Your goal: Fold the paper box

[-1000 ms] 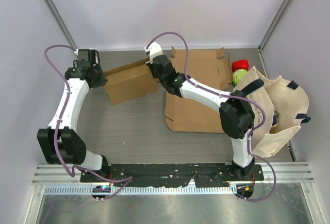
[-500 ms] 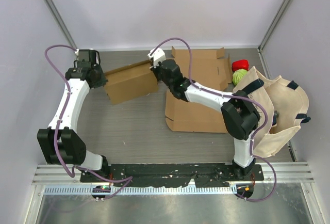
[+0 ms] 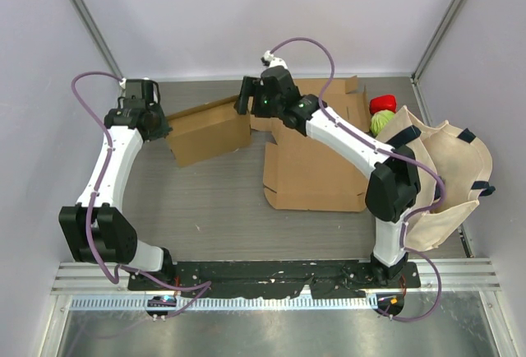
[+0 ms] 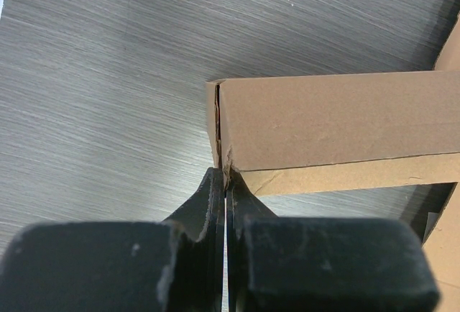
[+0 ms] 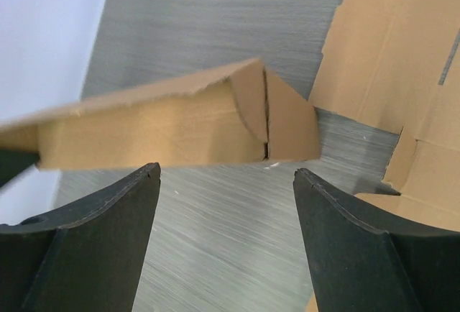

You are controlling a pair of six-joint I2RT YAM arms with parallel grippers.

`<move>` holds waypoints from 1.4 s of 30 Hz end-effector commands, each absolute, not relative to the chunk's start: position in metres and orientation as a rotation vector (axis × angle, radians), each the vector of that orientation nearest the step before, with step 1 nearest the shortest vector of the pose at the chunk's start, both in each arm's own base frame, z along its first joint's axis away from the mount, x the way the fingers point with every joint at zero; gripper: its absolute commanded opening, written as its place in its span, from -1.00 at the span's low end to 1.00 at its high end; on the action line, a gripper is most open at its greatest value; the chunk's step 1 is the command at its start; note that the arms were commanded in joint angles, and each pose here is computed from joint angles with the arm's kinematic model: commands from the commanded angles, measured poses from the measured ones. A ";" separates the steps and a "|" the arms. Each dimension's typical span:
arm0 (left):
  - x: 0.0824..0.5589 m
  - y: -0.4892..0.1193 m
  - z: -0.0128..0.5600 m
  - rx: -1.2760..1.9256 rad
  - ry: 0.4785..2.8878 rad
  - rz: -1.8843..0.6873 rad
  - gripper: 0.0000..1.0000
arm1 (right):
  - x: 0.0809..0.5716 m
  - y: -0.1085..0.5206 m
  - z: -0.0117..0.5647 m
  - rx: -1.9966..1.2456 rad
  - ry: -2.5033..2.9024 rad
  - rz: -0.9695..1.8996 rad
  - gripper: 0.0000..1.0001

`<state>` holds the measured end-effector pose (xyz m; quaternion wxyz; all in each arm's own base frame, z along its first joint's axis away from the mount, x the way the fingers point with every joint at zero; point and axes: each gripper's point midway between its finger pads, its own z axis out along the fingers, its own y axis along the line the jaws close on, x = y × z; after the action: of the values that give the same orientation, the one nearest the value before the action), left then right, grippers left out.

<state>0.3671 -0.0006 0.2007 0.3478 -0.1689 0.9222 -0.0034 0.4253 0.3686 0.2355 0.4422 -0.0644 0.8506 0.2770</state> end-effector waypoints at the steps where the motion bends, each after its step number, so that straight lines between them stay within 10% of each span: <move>1: 0.354 -0.007 0.192 -0.430 2.443 -0.025 -1.00 | 0.451 0.358 0.286 0.302 2.071 0.794 0.60; 25: 0.348 -0.013 0.195 -0.438 2.427 -0.067 -0.97 | 0.476 0.361 0.211 0.220 2.022 0.595 0.13; 32: 0.333 -0.018 0.229 -0.440 2.329 -0.157 0.27 | 0.479 0.356 0.195 0.146 1.982 0.556 0.11; 36: 0.322 -0.019 0.275 -0.503 2.174 -0.307 0.56 | 0.482 0.360 0.194 0.136 1.986 0.571 0.11; 42: 0.352 -0.007 0.300 -0.671 2.049 -0.666 -0.04 | 0.481 0.369 0.201 0.129 1.978 0.625 0.11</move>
<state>0.3225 -0.0016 0.2778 0.4294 -0.2407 0.8591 -0.1398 0.4808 0.3693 0.2078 0.5099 0.0680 0.8142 0.2692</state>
